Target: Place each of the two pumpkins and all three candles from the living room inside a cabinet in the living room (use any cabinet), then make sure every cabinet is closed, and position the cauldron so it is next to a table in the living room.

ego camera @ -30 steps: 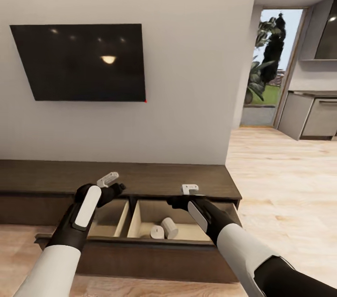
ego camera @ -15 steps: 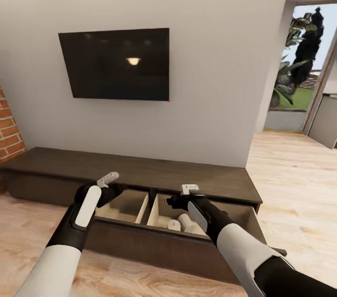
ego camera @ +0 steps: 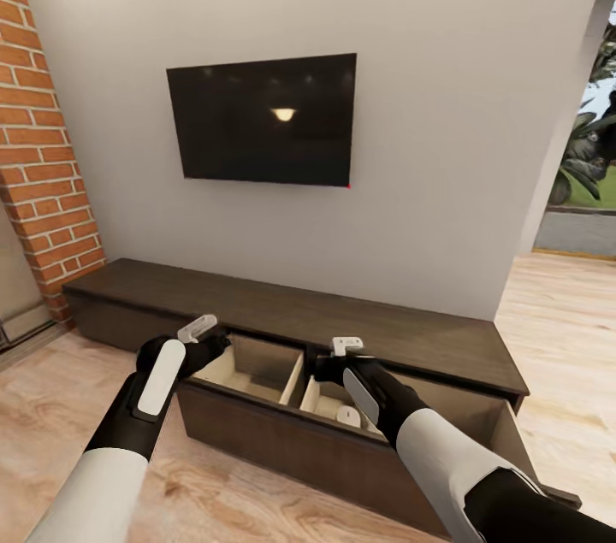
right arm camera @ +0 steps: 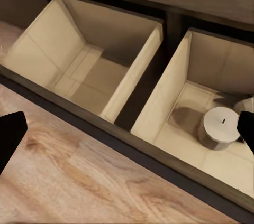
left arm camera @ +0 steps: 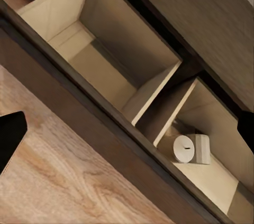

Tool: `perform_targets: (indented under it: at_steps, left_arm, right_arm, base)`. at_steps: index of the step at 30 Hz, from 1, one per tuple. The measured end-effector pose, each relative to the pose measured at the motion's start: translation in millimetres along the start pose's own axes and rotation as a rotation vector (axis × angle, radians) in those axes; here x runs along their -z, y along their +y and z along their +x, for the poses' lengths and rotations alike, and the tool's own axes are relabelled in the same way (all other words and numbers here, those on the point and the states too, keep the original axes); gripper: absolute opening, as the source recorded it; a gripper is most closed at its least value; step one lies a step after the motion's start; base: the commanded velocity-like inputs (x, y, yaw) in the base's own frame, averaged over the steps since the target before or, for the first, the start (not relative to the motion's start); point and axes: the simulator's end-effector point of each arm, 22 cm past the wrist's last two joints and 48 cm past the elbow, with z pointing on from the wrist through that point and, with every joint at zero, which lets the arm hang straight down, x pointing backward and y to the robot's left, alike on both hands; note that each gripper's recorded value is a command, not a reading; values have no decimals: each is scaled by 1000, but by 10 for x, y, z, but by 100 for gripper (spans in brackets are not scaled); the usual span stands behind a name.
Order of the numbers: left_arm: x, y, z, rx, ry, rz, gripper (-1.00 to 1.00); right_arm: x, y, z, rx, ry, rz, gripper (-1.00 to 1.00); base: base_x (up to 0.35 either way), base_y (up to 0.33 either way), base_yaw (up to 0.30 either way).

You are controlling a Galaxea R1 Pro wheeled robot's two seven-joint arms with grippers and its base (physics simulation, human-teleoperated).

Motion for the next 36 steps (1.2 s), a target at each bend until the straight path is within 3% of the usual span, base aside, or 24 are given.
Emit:
perform_targets:
  at_steps: [16,36]
  left_arm:
    - [42,-23,-36,0,-9,5,100]
    - [96,-33,-76,1,-20,9,100]
  right_arm:
    - [33,22,-41,3,-8,-2,100]
    - [81,39,-98,9,-20,-1,100]
  base:
    - [0,20,284]
    - [54,273,282]
